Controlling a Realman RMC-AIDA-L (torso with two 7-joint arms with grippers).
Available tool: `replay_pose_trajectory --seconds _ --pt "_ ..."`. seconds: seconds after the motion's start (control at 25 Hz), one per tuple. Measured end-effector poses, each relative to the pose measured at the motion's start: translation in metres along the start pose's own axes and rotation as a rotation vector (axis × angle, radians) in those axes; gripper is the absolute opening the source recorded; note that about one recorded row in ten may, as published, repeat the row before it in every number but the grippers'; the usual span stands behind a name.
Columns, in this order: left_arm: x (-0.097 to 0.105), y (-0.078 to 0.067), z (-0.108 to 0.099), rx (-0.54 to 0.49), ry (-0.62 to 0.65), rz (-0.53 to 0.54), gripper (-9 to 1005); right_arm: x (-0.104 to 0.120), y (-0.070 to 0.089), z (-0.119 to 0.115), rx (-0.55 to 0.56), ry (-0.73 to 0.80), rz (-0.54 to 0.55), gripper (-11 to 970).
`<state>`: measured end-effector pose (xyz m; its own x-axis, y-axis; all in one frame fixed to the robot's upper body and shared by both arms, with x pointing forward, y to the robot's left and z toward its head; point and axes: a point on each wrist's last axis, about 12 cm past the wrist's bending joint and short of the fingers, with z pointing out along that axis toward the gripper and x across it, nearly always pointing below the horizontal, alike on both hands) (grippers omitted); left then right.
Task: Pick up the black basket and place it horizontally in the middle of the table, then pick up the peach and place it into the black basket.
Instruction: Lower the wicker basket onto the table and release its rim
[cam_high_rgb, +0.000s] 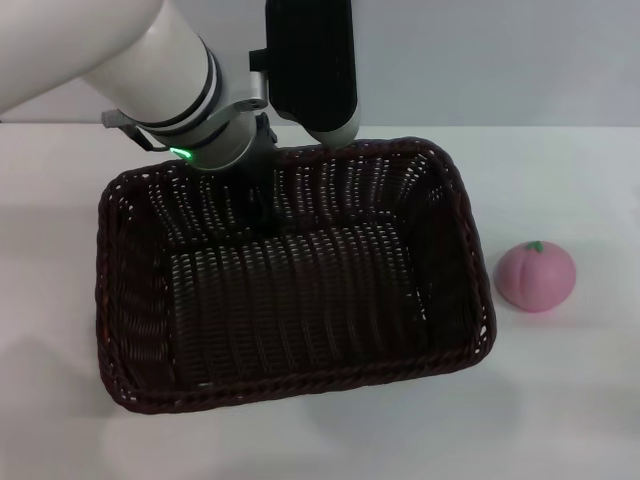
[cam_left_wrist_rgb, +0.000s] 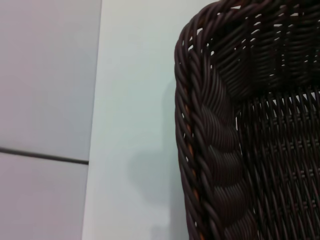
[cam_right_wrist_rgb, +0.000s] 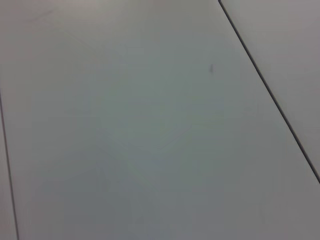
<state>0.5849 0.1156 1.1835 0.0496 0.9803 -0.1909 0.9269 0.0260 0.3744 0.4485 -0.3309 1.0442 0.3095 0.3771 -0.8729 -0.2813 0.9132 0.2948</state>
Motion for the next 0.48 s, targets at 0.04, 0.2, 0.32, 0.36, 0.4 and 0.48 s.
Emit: replay_pose_trajectory --seconds 0.04,0.2,0.32,0.36,0.4,0.48 --pt "0.000 0.000 0.000 0.000 0.000 0.000 493 0.000 0.000 0.000 0.000 0.000 0.000 726" --pt "-0.010 -0.004 0.002 -0.025 -0.029 0.054 616 0.001 -0.002 -0.001 0.015 0.007 -0.002 727" --pt "-0.012 -0.003 0.003 -0.039 -0.040 0.062 610 0.001 -0.002 -0.002 0.019 0.008 -0.002 727" --pt "-0.013 -0.002 0.002 -0.047 -0.044 0.064 608 0.001 -0.002 -0.002 0.020 0.009 -0.002 727" --pt "-0.014 -0.001 0.002 -0.054 -0.048 0.065 606 0.001 -0.003 -0.003 0.023 0.010 -0.003 727" --pt "-0.015 0.001 0.001 -0.071 -0.057 0.063 604 0.001 -0.003 -0.004 0.024 0.011 -0.003 727"
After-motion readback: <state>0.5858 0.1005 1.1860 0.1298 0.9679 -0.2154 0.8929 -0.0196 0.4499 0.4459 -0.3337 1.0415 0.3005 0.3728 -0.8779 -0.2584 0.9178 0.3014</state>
